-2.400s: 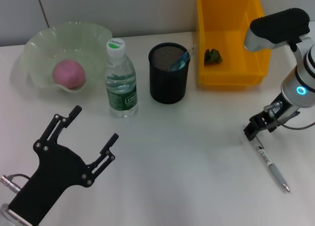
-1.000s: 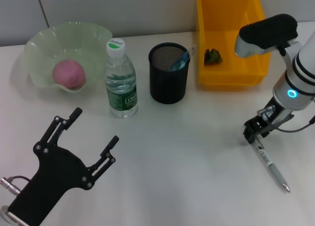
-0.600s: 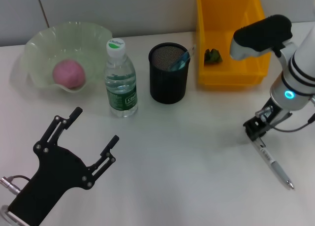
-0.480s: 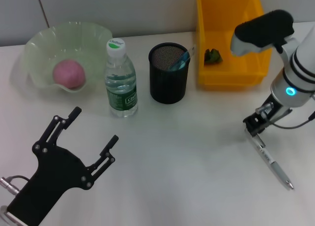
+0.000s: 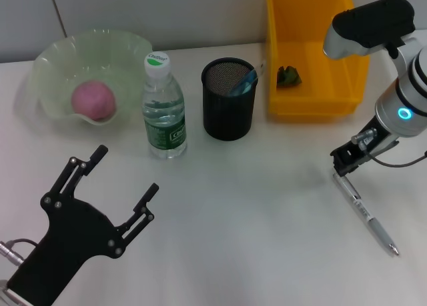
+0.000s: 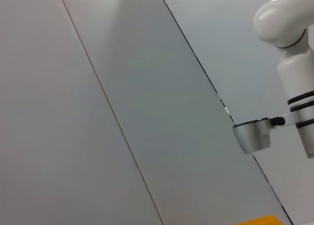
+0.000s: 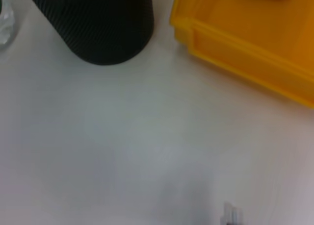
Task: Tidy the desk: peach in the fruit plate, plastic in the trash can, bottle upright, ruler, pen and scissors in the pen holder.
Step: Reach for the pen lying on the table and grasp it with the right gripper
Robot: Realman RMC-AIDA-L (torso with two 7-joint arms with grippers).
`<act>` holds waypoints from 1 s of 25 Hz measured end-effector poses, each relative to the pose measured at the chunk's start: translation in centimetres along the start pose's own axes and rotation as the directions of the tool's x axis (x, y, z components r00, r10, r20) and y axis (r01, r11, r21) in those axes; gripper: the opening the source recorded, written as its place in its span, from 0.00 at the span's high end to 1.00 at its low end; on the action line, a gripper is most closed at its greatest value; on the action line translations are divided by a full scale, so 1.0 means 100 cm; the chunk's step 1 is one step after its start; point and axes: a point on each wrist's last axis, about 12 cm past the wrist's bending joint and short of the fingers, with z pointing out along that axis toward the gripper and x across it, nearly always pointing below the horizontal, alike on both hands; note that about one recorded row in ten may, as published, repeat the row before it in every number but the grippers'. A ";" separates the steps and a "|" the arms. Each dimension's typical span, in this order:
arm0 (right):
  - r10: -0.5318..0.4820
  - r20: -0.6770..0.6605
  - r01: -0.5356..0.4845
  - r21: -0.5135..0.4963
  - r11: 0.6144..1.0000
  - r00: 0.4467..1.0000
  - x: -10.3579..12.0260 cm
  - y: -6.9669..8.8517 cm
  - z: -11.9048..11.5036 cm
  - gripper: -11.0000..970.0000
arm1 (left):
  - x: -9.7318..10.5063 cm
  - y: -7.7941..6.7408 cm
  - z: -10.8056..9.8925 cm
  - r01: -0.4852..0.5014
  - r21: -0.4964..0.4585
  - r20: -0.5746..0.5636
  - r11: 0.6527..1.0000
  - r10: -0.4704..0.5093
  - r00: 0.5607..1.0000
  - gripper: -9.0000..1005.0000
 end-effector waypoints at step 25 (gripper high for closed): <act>0.001 -0.063 0.001 0.044 0.999 0.998 0.003 -0.005 0.016 0.64 | 0.000 0.000 0.002 0.000 0.007 0.006 1.000 0.000 1.000 0.22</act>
